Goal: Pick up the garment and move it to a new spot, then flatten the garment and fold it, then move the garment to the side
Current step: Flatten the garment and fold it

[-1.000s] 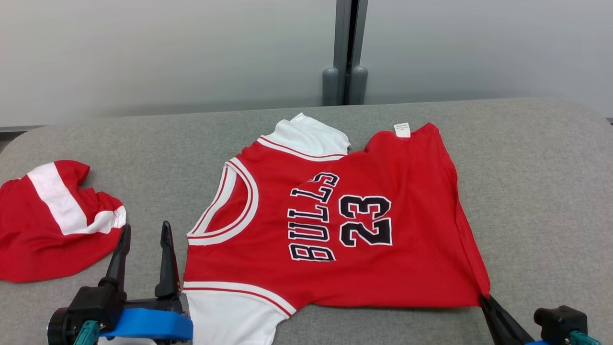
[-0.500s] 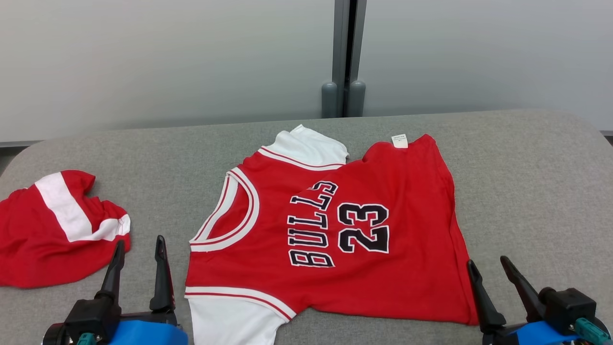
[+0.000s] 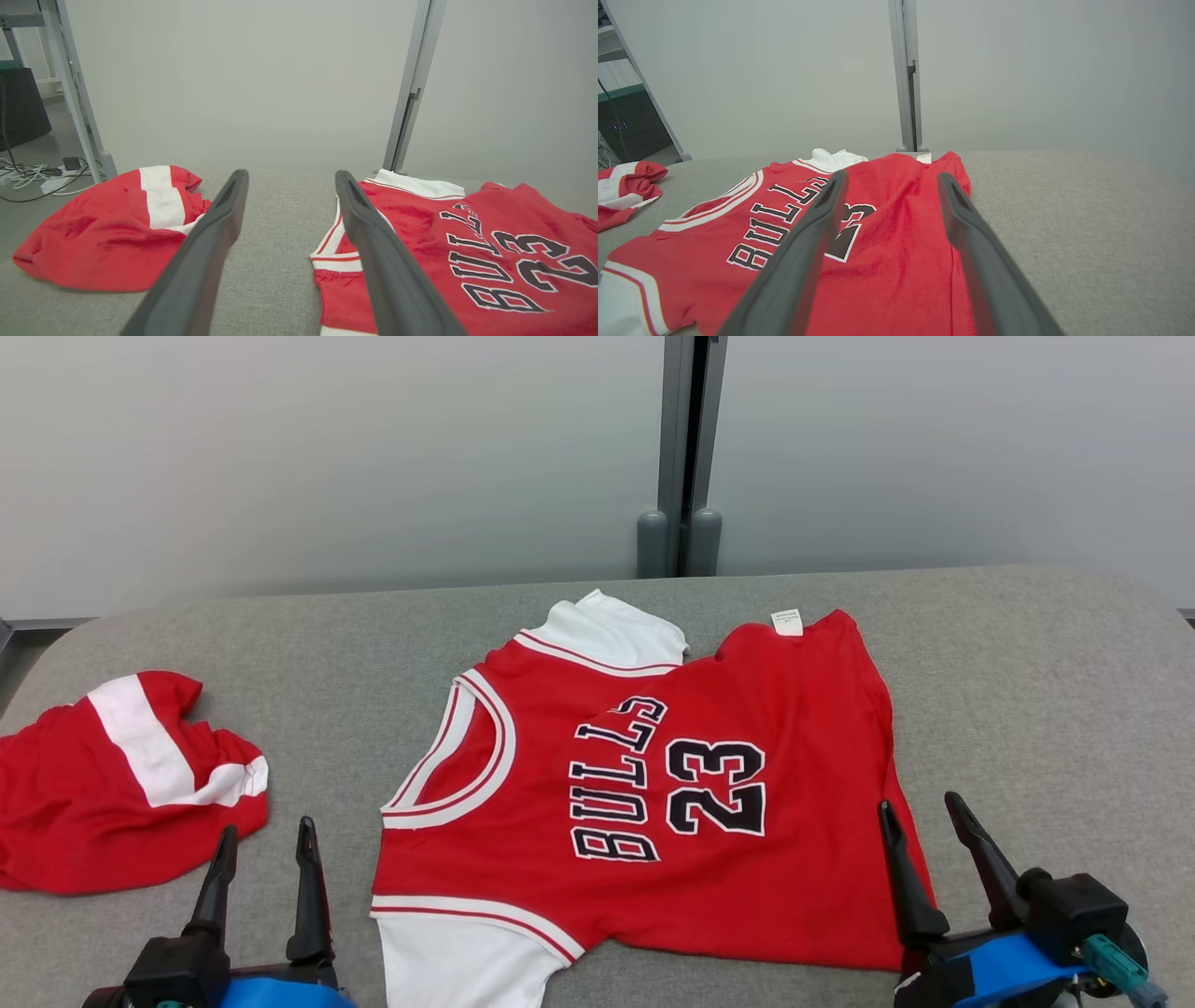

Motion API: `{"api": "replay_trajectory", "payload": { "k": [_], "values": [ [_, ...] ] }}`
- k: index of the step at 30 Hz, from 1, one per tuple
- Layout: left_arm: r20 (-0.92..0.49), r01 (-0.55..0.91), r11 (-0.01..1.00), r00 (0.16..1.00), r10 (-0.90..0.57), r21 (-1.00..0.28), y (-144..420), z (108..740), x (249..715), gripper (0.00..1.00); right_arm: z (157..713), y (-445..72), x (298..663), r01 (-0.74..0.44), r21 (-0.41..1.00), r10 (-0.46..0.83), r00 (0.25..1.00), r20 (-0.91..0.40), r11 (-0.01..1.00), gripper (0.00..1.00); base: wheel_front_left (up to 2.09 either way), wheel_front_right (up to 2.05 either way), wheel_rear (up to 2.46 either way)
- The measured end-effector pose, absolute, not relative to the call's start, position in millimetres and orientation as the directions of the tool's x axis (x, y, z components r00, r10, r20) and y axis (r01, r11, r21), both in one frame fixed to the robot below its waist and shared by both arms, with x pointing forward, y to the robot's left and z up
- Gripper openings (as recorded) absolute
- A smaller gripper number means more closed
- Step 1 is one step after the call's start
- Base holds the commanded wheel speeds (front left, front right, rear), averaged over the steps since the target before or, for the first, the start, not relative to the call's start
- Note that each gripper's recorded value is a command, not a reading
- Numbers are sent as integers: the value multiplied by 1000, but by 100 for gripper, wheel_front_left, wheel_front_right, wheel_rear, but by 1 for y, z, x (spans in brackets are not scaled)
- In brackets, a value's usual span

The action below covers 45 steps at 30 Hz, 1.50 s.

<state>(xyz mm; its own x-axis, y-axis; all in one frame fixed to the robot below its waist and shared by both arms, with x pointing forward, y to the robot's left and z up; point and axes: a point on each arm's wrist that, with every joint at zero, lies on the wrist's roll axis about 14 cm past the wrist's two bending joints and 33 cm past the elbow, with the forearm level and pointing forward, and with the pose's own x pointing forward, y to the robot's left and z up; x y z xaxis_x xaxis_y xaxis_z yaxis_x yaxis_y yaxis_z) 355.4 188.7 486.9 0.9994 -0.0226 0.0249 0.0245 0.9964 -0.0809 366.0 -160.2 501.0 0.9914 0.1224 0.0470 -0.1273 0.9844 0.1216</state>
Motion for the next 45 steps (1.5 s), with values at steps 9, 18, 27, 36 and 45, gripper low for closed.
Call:
{"api": "replay_trajectory", "payload": {
  "k": [9,18,27,36,45],
  "values": [
    [-5,22,998,1000,-22,-61,189,478,352,100,486,-165,365,-102,120,102,995,3,988,100,0,0,0],
    [-144,118,992,982,-124,-50,163,435,330,100,445,-187,349,-28,89,41,988,-147,996,100,0,0,0],
    [-309,187,980,930,-200,-72,148,387,297,100,403,-203,329,25,79,-1,956,-294,997,100,0,0,0],
    [-393,215,968,885,-249,-127,133,362,278,100,376,-200,315,32,92,6,924,-382,995,100,0,0,0],
    [-446,220,960,852,-275,-172,124,346,270,100,364,-189,319,12,114,36,912,-408,993,100,0,0,0]
  ]
}}
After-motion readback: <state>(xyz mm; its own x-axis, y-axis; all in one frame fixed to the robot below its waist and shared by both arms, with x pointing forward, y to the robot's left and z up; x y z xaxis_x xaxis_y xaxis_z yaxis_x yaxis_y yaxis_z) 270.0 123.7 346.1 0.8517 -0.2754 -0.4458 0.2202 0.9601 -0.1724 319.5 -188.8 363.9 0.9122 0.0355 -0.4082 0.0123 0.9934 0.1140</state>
